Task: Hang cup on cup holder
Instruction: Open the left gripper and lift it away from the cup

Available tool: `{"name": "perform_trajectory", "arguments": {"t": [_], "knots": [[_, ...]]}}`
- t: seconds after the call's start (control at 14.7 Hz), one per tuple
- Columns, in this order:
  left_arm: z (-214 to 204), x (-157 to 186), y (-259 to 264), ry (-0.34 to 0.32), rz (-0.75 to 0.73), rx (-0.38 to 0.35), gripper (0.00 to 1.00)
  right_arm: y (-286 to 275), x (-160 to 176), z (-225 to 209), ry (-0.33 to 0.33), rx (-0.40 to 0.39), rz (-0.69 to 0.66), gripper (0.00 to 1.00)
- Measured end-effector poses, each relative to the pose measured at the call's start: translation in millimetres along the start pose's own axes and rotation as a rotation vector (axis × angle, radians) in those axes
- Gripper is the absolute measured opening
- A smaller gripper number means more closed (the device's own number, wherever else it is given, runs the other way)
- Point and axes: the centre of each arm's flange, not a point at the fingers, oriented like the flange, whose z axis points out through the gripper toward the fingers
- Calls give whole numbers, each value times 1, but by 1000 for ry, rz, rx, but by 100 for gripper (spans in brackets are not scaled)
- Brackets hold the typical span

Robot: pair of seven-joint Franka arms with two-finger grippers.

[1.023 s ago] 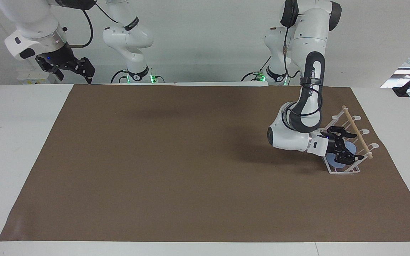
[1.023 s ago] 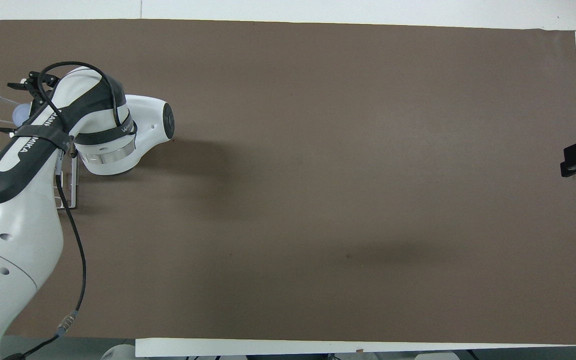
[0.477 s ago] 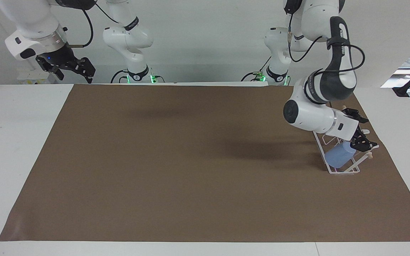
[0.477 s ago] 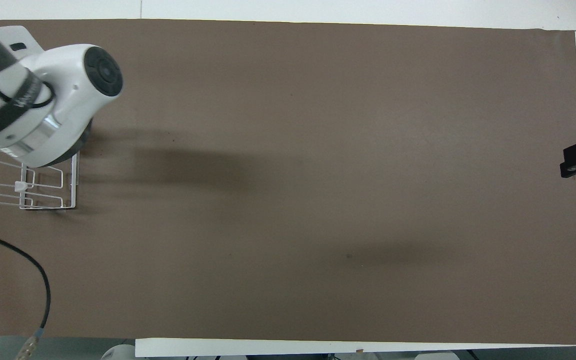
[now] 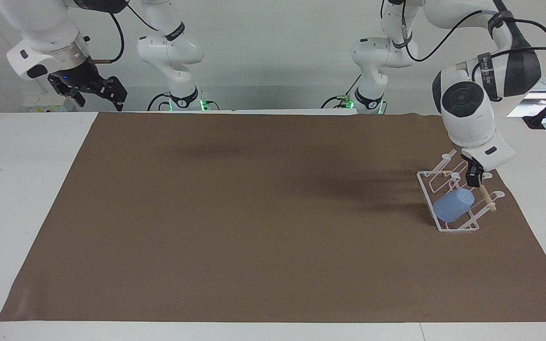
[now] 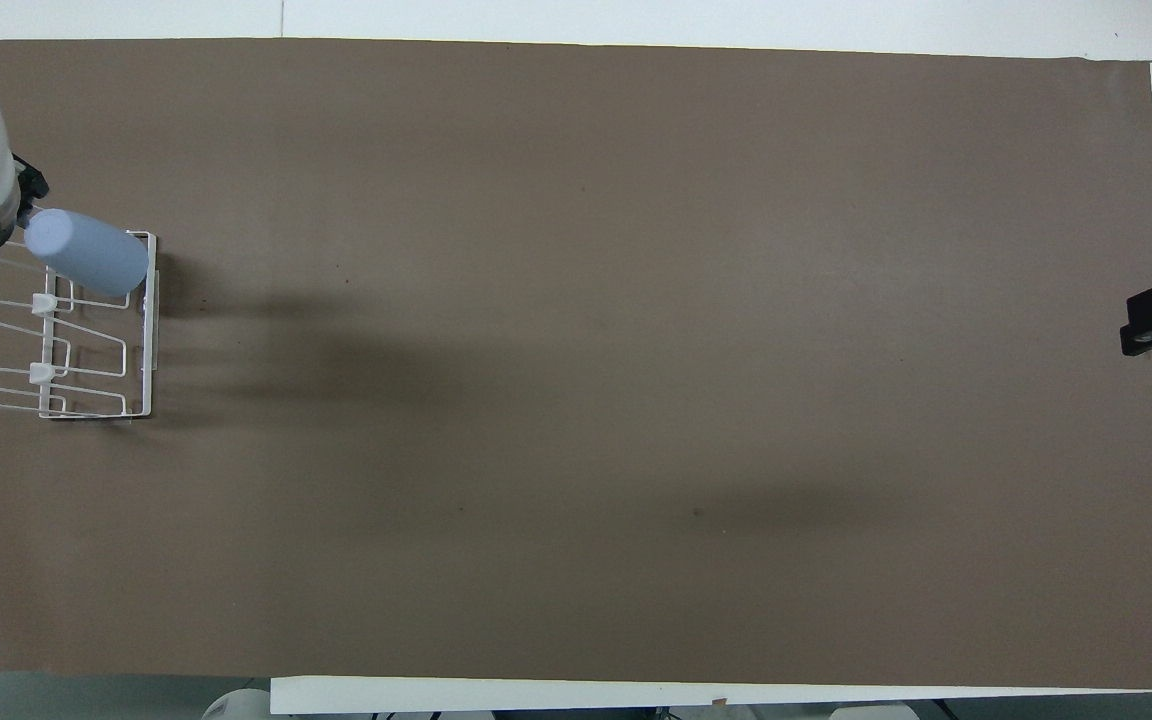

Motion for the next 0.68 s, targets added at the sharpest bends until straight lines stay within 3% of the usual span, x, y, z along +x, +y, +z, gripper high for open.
{"name": "perform_trajectory", "arguments": {"t": [0.14, 0.41, 0.68], "knots": [[-9, 2, -12, -95, 152, -90, 100, 0, 0, 0, 0, 0, 0, 100], [-49, -6, -40, -224, 476, -282, 100, 0, 0, 0, 0, 1, -1, 100], [-107, -6, -72, -262, 813, -367, 100, 0, 0, 0, 0, 1, -1, 100]]}}
